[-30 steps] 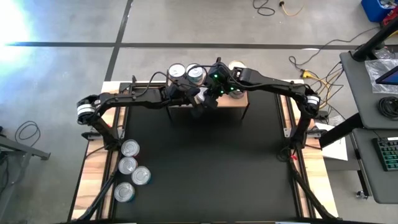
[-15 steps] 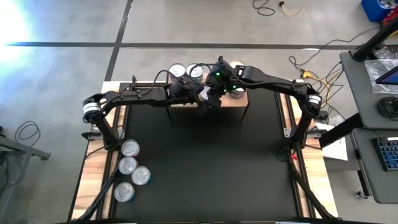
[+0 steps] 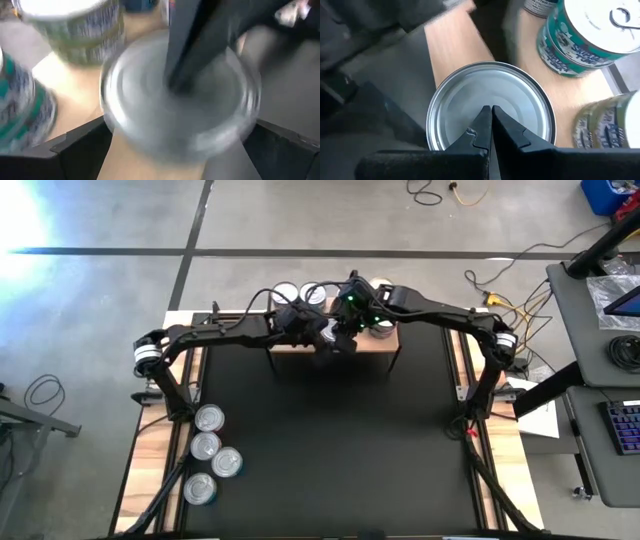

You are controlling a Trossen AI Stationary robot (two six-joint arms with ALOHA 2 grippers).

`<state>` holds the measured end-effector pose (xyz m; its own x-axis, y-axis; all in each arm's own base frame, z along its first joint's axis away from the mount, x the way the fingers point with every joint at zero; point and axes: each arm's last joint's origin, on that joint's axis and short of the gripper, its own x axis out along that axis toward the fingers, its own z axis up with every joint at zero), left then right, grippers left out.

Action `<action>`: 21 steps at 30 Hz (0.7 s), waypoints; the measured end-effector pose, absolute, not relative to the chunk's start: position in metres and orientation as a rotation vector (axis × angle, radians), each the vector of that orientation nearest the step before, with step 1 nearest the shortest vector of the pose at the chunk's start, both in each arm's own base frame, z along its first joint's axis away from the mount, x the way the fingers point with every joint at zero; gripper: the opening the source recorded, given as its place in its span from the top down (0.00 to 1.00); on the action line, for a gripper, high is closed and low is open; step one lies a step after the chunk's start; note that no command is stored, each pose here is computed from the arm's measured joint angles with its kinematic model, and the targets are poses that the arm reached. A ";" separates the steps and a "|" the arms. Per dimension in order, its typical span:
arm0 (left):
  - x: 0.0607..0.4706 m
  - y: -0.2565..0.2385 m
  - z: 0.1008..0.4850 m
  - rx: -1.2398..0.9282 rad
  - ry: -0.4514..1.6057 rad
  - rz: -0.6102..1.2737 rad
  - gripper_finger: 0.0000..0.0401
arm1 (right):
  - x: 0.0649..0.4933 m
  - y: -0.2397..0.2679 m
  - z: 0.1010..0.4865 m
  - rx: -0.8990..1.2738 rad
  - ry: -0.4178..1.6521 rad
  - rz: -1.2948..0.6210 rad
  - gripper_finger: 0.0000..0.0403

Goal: Stack canned seafood by type on shelf
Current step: Stack the green tuna can on top of the green tuna can

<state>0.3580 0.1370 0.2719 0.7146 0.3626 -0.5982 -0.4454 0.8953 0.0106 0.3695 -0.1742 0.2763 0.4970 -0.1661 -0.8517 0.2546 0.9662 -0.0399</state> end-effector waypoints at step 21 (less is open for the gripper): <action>0.339 0.128 0.284 -0.079 0.695 0.462 0.00 | 0.361 -0.180 0.276 0.038 1.081 -0.252 0.98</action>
